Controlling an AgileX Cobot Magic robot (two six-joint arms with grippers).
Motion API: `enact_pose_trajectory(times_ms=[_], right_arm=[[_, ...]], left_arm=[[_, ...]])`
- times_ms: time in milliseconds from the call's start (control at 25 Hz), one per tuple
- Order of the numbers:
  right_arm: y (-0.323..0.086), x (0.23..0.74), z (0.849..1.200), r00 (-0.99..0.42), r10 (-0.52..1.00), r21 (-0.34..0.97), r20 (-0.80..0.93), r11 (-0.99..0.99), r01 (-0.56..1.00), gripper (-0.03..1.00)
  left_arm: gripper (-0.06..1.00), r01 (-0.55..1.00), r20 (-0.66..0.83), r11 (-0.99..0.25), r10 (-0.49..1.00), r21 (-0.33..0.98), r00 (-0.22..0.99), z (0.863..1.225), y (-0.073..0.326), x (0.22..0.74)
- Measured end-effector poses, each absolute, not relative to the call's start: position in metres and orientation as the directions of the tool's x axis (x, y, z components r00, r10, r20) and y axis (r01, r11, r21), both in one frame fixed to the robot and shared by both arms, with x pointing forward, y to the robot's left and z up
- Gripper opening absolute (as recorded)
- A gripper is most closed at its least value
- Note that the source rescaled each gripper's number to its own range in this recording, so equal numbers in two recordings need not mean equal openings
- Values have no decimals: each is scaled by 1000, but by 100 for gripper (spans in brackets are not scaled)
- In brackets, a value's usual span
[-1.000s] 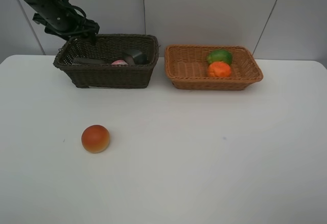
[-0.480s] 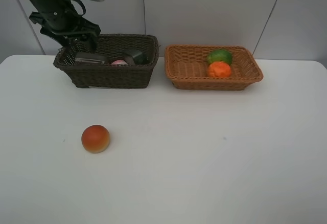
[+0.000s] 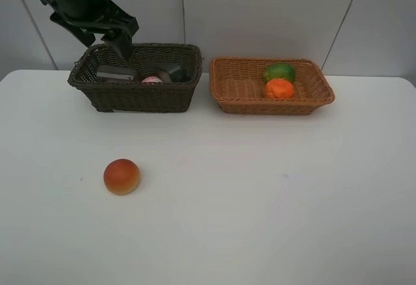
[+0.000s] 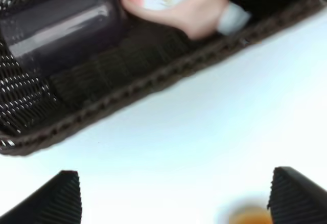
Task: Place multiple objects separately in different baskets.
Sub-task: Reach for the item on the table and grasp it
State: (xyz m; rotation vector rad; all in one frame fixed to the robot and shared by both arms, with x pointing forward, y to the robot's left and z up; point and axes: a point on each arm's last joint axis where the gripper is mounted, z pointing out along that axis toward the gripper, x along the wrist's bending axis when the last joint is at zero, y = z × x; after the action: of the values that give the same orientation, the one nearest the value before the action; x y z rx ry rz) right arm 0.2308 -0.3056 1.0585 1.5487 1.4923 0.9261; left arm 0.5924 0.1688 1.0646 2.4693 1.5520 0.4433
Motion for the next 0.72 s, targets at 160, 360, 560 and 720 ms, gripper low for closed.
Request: enact_pose_trajectory(times_ms=[160,360,560,720], right_arm=[[-306,231,1058,46,999,902,-13,-8,431,94],[-306,231,1058,46,999,902,-13,-8,431,94],[-306,231,1058,46,999,902,-13,-8,431,94],[-306,231,1058,46,999,902,-13,-8,431,94]], left_arm=[[95,779,215,-553,833,296,509,1076,150,567],[95,698,241,-677,736,233,633,1075,137,543],[95,652,230,-750,657,107,718,1056,135,528],[95,610,207,-792,598,5,774,1036,141,518]])
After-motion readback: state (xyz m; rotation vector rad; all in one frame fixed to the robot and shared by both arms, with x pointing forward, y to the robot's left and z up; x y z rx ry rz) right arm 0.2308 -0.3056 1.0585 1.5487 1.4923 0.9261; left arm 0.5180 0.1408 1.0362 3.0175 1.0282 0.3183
